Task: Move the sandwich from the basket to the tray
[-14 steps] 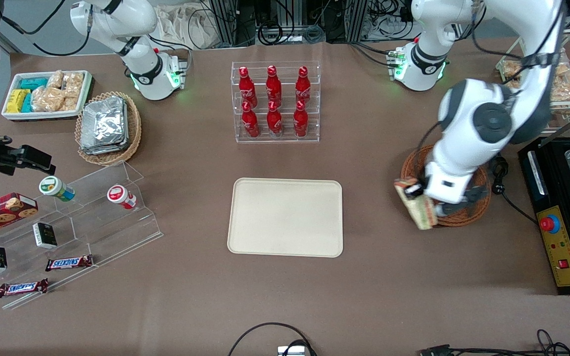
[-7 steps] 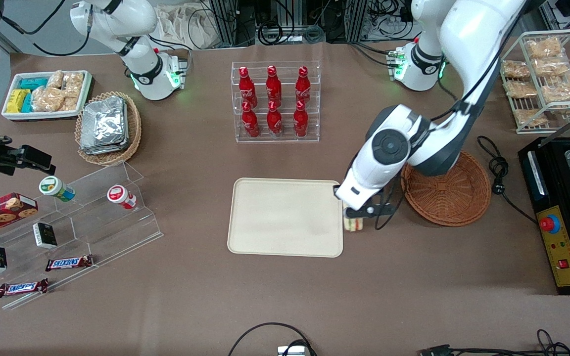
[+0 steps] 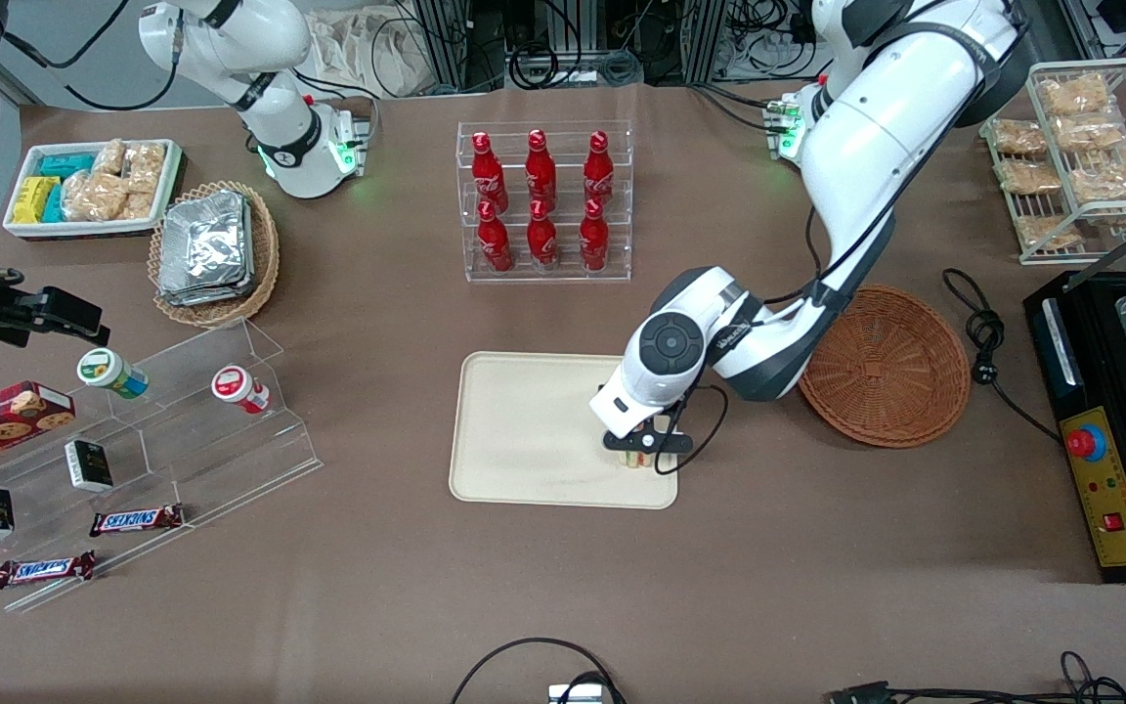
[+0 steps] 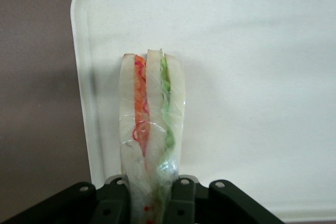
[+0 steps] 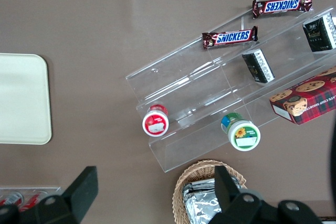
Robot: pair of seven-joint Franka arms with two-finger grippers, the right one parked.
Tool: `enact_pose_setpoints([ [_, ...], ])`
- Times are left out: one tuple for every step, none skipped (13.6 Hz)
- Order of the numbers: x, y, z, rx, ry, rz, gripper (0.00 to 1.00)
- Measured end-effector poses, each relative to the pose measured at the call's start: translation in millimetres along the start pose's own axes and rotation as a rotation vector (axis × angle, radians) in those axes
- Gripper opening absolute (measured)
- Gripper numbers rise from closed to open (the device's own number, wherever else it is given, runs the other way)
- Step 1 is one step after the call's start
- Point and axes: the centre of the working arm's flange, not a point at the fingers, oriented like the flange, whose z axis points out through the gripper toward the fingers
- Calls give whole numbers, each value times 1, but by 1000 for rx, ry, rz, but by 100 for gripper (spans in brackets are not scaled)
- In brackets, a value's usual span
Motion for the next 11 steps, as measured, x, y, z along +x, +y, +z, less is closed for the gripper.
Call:
enact_pose_setpoints([
  [4, -2, 6, 7, 4, 3, 21],
  [9, -3, 9, 6, 6, 0, 21],
  [12, -3, 9, 2, 8, -3, 27],
  [13, -3, 7, 0, 13, -4, 37],
  [15, -3, 4, 0, 18, -6, 46],
  [17, -4, 1, 2, 19, -10, 57],
  [18, -6, -3, 10, 15, -15, 68],
  [18, -9, -10, 27, 7, -27, 77],
  [18, -13, -24, 54, -3, -54, 89],
  [16, -18, -43, 86, -8, -90, 99],
  [15, -24, -69, 106, -6, -128, 100],
])
